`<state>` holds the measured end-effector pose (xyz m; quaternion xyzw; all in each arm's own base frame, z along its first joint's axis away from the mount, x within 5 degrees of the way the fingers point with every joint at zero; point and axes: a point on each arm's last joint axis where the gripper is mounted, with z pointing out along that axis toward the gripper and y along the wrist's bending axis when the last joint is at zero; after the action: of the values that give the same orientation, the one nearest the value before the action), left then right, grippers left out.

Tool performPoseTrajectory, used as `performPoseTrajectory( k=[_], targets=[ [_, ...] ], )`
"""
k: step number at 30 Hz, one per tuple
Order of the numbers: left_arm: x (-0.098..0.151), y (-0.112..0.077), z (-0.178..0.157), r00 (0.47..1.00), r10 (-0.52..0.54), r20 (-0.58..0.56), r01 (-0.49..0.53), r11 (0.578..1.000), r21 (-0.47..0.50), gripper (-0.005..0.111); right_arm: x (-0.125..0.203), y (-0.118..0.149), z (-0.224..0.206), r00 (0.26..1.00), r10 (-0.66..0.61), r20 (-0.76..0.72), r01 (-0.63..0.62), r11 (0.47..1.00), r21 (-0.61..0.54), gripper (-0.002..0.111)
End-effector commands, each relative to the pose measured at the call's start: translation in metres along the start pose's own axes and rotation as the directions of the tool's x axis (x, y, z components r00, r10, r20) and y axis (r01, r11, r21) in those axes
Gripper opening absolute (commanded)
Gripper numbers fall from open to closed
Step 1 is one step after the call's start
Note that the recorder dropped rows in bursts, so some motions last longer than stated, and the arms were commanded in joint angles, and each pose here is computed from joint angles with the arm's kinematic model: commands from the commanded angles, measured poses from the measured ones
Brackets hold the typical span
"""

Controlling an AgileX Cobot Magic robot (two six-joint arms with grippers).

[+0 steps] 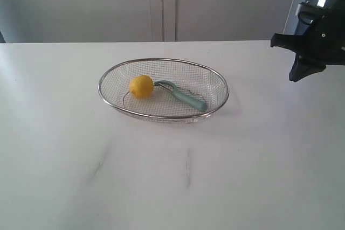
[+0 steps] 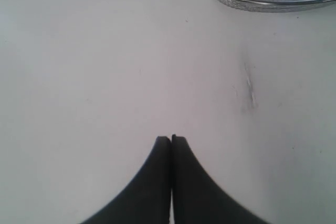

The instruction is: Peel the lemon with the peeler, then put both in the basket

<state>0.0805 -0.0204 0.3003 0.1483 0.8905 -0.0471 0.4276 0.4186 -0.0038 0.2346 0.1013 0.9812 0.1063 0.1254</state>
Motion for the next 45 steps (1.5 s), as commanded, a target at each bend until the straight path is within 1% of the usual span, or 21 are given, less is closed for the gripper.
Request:
performPoseTrajectory(
  k=[1,5,8,21,25,31,38,41,45],
  targets=[
    [0.022,-0.004,0.002,1.0,-0.015,0.017,0.015,1.0,0.005,0.0,0.0,-0.003,-0.005,1.0,-0.002,0.013,0.002,1.0,0.002,0.0],
    [0.038,-0.006,0.006,0.999,-0.016,0.049,0.016,1.0,-0.005,0.0,0.0,-0.003,-0.005,1.0,-0.002,0.013,0.002,1.0,0.002,0.0],
    [0.051,-0.007,0.01,0.999,-0.014,0.047,0.014,1.0,-0.008,0.0,0.0,-0.003,-0.005,1.0,-0.002,0.013,0.002,1.0,0.002,0.0],
    [0.086,-0.008,0.029,0.984,-0.01,0.179,0.019,0.998,-0.054,0.0,0.0,-0.003,-0.005,1.0,-0.002,0.013,0.002,1.0,0.002,0.0],
    [0.092,-0.009,0.03,0.981,-0.006,0.195,0.017,0.998,-0.056,0.0,0.0,-0.003,-0.005,1.0,-0.002,0.013,0.002,1.0,0.002,0.0],
    [0.094,-0.01,0.025,0.97,0.002,0.244,0.014,0.998,-0.065,0.0,0.0,-0.003,-0.005,1.0,-0.002,0.013,0.002,1.0,0.002,0.0],
    [0.097,-0.008,0.023,0.963,0.013,0.269,0.02,0.993,-0.118,0.0,0.0,-0.003,-0.005,1.0,-0.002,0.013,0.002,1.0,0.002,0.0],
    [0.1,-0.007,0.027,0.963,0.009,0.271,0.026,0.991,-0.128,0.0,0.0,-0.003,-0.005,1.0,-0.002,0.013,0.002,1.0,0.002,0.0],
    [0.109,-0.007,0.038,0.968,0.003,0.249,0.03,0.991,-0.129,0.0,0.0,-0.003,-0.005,1.0,-0.002,0.014,0.002,1.0,0.002,0.0]
  ],
)
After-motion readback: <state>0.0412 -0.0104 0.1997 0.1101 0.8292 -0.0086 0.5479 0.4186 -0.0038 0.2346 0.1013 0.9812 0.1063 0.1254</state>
